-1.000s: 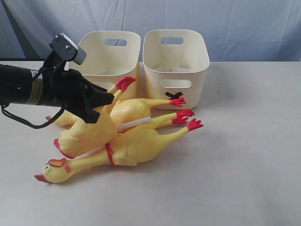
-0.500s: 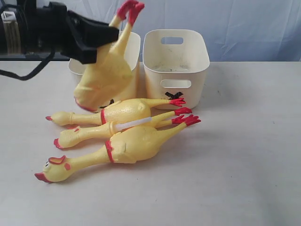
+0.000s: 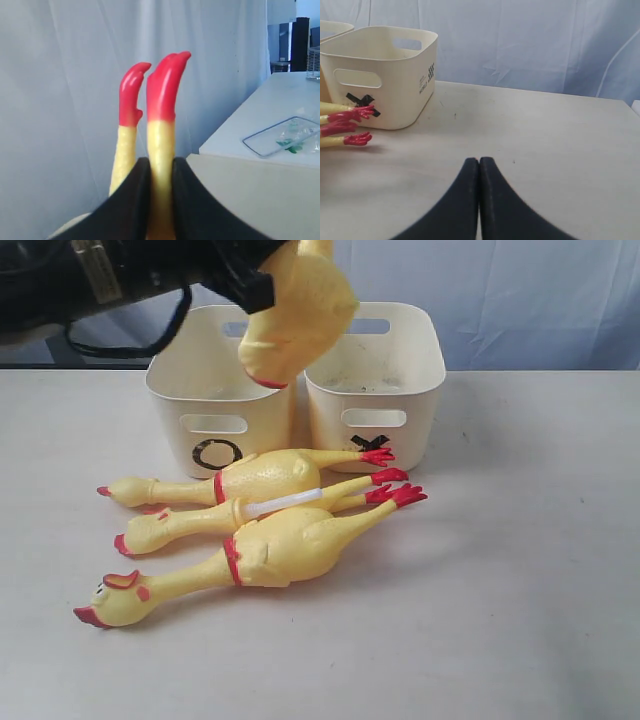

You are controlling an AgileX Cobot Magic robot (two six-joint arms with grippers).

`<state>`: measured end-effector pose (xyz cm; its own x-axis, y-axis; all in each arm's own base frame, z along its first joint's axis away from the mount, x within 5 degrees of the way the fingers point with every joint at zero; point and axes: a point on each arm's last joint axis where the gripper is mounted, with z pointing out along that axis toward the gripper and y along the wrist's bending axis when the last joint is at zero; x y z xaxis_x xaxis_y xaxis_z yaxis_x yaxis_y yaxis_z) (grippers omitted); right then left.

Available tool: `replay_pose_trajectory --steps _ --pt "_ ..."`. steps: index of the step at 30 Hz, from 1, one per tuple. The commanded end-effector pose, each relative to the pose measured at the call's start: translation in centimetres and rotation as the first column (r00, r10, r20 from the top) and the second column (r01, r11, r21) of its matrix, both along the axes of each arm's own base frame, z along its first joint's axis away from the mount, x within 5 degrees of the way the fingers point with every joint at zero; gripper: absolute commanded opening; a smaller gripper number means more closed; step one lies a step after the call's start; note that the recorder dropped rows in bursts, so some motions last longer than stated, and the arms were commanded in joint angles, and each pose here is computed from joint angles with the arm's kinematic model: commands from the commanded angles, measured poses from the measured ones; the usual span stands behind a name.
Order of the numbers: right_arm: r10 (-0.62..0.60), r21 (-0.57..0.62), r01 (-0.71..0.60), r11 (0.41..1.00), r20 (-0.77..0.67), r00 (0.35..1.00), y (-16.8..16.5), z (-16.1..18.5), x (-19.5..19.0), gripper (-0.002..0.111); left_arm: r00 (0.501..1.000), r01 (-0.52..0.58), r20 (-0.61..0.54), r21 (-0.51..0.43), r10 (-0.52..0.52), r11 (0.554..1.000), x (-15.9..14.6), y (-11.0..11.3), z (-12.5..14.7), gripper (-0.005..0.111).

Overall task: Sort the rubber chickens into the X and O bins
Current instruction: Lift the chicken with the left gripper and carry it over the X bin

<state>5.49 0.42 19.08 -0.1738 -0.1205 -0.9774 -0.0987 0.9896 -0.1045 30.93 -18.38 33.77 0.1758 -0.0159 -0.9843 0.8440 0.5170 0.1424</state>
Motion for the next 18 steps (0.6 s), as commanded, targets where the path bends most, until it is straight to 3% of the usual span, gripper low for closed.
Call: replay_pose_trajectory --steps 1,18 --pt "-0.004 -0.008 0.005 1.0 0.005 1.0 0.0 -0.2 0.0 -0.001 0.994 -0.063 0.091 -0.047 0.067 0.997 0.9 -2.4 0.4 0.0" --pt "-0.004 -0.008 0.005 1.0 0.005 1.0 0.0 -0.2 0.0 -0.001 0.993 -0.037 0.102 -0.198 0.058 0.98 6.2 -7.7 -3.4 0.0"
